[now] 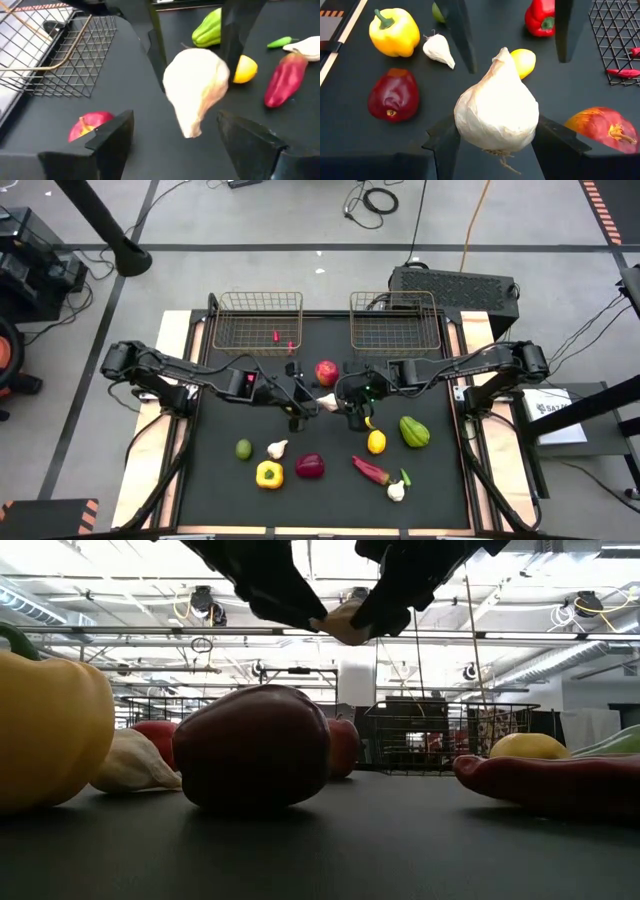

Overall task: Sort produce into baskets
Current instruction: Put the top right garlic into the left wire basket

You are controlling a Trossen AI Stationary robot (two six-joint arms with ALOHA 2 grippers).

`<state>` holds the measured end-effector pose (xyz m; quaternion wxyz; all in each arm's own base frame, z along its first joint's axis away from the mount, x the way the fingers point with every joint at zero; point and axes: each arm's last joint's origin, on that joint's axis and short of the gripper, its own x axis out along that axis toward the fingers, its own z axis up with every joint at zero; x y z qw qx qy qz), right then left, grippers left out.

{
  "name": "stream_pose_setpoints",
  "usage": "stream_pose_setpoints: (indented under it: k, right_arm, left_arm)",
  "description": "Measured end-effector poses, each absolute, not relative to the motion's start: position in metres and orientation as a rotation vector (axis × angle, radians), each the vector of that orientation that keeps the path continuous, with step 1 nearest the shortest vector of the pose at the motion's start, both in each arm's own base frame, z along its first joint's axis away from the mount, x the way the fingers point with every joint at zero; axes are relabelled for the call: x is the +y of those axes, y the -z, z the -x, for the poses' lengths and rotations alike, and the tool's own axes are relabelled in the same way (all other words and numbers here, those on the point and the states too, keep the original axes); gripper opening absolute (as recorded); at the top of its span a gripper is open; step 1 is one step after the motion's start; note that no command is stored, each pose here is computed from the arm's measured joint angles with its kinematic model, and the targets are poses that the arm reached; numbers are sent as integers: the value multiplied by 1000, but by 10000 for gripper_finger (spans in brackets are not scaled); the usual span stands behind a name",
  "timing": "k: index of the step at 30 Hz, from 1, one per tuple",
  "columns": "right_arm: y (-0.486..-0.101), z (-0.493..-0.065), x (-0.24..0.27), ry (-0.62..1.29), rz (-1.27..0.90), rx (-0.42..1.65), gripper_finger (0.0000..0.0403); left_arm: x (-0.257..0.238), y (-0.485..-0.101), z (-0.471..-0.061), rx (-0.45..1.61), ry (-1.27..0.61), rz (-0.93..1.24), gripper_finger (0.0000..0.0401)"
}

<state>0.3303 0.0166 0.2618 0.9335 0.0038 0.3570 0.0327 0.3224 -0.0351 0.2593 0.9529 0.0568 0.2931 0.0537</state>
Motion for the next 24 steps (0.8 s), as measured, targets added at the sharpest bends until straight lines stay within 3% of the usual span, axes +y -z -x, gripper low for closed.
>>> stream_pose_setpoints:
  k: [24]
  right_arm:
    - [-262,-331,17,-66,2,724,215]
  left_arm:
    - [-32,-247,-332,619,-51,-157,180]
